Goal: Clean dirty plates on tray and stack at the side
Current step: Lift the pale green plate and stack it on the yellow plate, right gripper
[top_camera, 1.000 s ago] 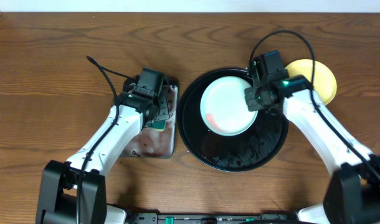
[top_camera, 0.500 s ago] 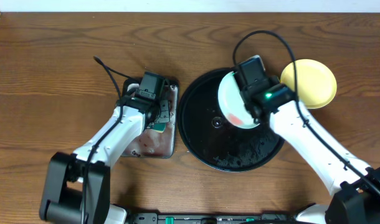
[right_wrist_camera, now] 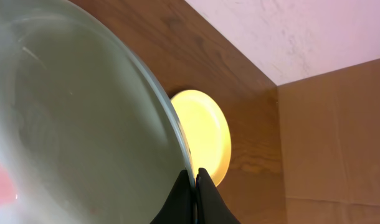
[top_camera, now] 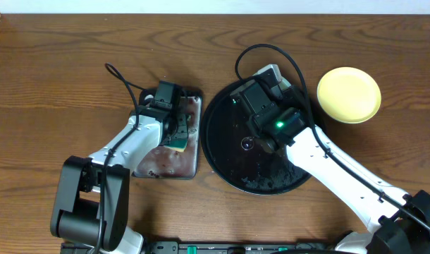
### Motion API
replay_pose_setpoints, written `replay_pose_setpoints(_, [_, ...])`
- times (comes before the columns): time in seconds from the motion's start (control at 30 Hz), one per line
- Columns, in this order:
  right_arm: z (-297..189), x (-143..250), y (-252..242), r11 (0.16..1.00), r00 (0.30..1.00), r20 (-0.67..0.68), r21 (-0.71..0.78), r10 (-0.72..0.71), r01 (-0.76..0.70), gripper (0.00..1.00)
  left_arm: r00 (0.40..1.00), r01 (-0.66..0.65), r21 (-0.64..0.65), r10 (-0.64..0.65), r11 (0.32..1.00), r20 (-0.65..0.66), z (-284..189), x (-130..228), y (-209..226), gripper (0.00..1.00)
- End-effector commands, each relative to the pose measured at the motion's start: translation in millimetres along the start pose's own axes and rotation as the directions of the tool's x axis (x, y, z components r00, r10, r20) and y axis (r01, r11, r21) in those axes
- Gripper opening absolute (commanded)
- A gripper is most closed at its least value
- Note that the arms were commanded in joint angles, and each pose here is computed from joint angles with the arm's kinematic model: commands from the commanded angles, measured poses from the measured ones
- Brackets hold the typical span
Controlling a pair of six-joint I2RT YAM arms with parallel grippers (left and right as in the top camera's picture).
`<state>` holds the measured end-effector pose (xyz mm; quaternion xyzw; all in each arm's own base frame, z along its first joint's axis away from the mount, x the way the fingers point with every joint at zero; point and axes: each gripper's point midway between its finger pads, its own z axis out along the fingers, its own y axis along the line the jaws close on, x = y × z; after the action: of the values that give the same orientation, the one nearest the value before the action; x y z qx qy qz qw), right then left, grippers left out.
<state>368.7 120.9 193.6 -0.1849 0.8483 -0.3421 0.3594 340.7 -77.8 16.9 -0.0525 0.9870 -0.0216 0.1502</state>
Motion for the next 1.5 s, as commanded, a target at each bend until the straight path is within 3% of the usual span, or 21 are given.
replay_pose_setpoints(0.0, [-8,-7,-19,0.998,0.999,0.027,0.056,0.03,-0.031,0.01,1.0,0.0,0.053,0.001,0.999,-0.02,-1,4,-7,0.67])
replay_pose_setpoints(0.23, [-9,-10,-29,0.992,0.998,0.04,0.112,0.05,-0.054,0.01,0.997,-0.003,0.095,-0.004,0.995,0.075,-38,-11,-12,0.69])
replay_pose_setpoints(0.3, [-10,-12,-34,0.988,0.997,0.047,0.14,0.06,-0.066,0.01,0.995,-0.004,0.105,-0.007,0.994,0.103,-52,-13,-12,0.77])
replay_pose_setpoints(0.37, [-10,-12,-36,0.986,0.997,0.048,0.152,0.061,-0.067,0.01,0.993,-0.004,0.11,-0.009,0.994,0.118,-64,-13,-11,0.79])
replay_pose_setpoints(0.87, [-28,-20,-44,0.968,0.997,0.082,0.249,0.012,-0.032,0.01,0.999,-0.001,0.087,-0.004,0.996,0.051,-68,6,-4,0.79])
replay_pose_setpoints(1.23, [-28,-27,-42,0.968,0.99,0.117,0.228,0.075,-0.101,0.01,0.999,-0.001,0.086,-0.004,0.996,0.051,-68,7,-4,0.79])
replay_pose_setpoints(1.47, [8,-18,-35,0.969,0.97,0.059,0.058,0.237,-0.241,0.01,0.999,-0.001,0.086,-0.004,0.996,0.051,-68,7,-4,0.79])
